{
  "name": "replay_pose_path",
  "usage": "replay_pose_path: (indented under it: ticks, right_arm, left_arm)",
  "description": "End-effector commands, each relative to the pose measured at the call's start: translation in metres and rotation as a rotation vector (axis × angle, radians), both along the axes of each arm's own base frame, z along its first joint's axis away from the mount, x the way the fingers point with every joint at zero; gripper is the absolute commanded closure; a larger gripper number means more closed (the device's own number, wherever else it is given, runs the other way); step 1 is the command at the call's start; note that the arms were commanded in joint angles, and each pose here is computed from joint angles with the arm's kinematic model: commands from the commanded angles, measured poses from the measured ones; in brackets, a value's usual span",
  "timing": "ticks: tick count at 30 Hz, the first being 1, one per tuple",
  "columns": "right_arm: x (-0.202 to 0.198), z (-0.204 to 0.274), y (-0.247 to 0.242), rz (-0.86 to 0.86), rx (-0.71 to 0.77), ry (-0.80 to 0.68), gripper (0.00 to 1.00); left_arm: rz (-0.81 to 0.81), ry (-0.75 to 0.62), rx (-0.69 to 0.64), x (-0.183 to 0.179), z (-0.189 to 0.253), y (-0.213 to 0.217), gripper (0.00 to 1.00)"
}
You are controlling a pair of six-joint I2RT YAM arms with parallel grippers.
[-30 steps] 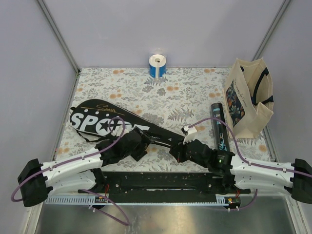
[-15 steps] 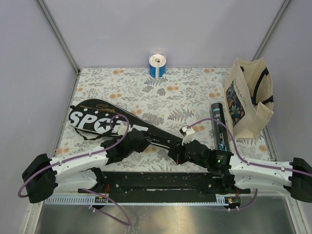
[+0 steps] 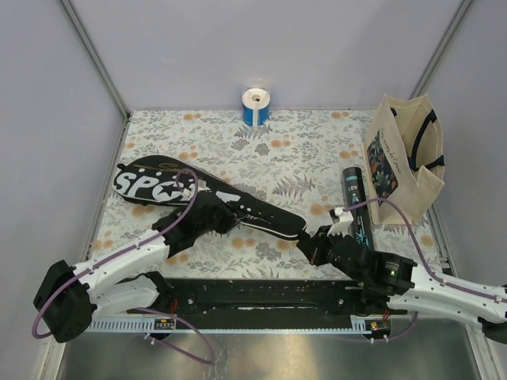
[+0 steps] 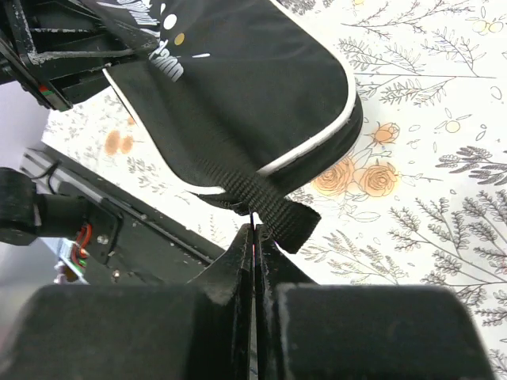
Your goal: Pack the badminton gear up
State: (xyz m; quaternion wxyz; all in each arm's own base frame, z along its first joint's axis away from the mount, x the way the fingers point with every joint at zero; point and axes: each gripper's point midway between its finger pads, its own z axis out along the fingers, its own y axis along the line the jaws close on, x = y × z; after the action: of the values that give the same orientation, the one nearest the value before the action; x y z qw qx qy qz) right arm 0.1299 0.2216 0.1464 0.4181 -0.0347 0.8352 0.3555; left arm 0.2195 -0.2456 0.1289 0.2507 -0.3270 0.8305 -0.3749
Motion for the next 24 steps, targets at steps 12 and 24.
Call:
replay_pose_path:
  ticks: [12, 24]
  right_arm:
    - [0.025, -0.008, -0.05, -0.223, -0.112, -0.072, 1.0]
    - [0.008, 0.007, -0.016, -0.036, -0.037, -0.073, 0.67]
  left_arm:
    - [-0.586, -0.169, 0.098, -0.012, 0.062, -0.023, 1.0]
    - [-0.76, -0.274, 0.282, 0.049, 0.063, -0.022, 1.0]
